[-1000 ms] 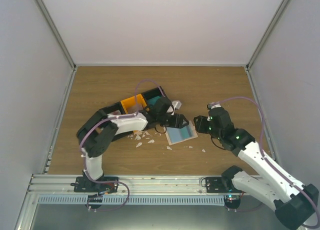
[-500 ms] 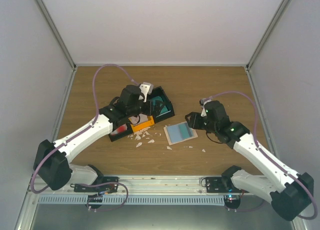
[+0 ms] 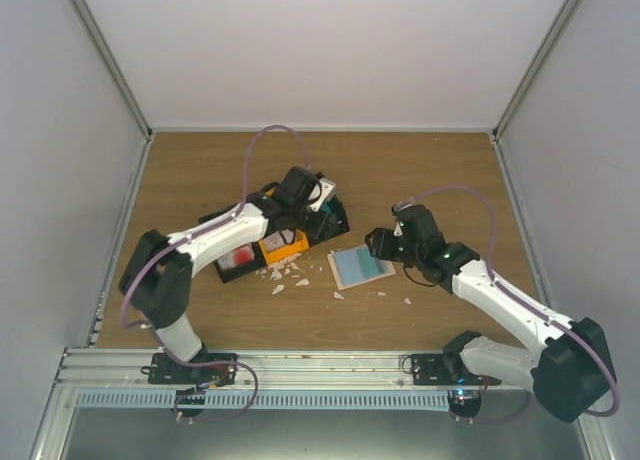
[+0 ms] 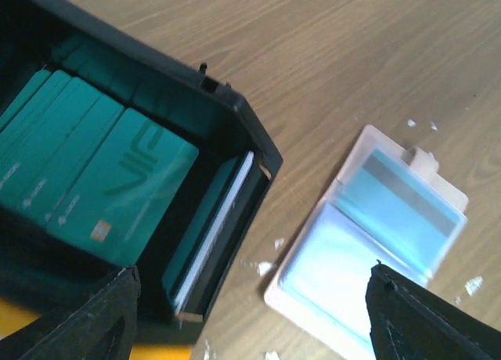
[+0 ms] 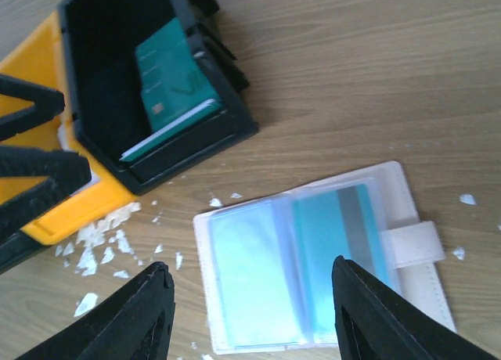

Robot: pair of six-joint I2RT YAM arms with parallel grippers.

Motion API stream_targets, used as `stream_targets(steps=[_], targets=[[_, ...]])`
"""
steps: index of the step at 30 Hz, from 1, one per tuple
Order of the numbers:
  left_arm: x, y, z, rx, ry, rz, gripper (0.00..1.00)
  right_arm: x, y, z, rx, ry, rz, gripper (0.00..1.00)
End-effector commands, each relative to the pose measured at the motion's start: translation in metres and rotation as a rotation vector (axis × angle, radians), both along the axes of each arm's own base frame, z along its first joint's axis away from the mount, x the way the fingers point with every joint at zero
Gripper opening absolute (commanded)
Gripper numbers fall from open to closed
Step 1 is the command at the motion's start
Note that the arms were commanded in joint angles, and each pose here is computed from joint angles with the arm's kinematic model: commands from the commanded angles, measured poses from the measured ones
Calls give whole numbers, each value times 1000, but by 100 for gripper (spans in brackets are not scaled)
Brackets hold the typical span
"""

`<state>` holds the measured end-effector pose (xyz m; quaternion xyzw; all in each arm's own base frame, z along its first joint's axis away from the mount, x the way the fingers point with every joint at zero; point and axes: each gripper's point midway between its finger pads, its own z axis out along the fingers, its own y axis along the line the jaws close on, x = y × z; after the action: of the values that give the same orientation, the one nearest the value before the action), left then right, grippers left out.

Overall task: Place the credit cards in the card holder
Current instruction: Pick up the credit card from the storage box.

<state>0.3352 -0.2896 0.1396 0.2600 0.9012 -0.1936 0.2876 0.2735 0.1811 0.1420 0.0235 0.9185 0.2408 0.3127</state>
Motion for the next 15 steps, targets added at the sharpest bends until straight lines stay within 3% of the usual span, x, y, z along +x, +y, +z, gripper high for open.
stream_targets(steps=[1, 6, 15], targets=[[26, -20, -4, 52, -33, -55, 80, 11, -16, -11, -18, -17, -82, 57], [44, -34, -28, 106, 4, -82, 78, 14, -24, -24, -24, 10, -105, 57], [45, -41, -60, 151, 68, -86, 77, 17, -18, -43, -23, 73, -83, 57]])
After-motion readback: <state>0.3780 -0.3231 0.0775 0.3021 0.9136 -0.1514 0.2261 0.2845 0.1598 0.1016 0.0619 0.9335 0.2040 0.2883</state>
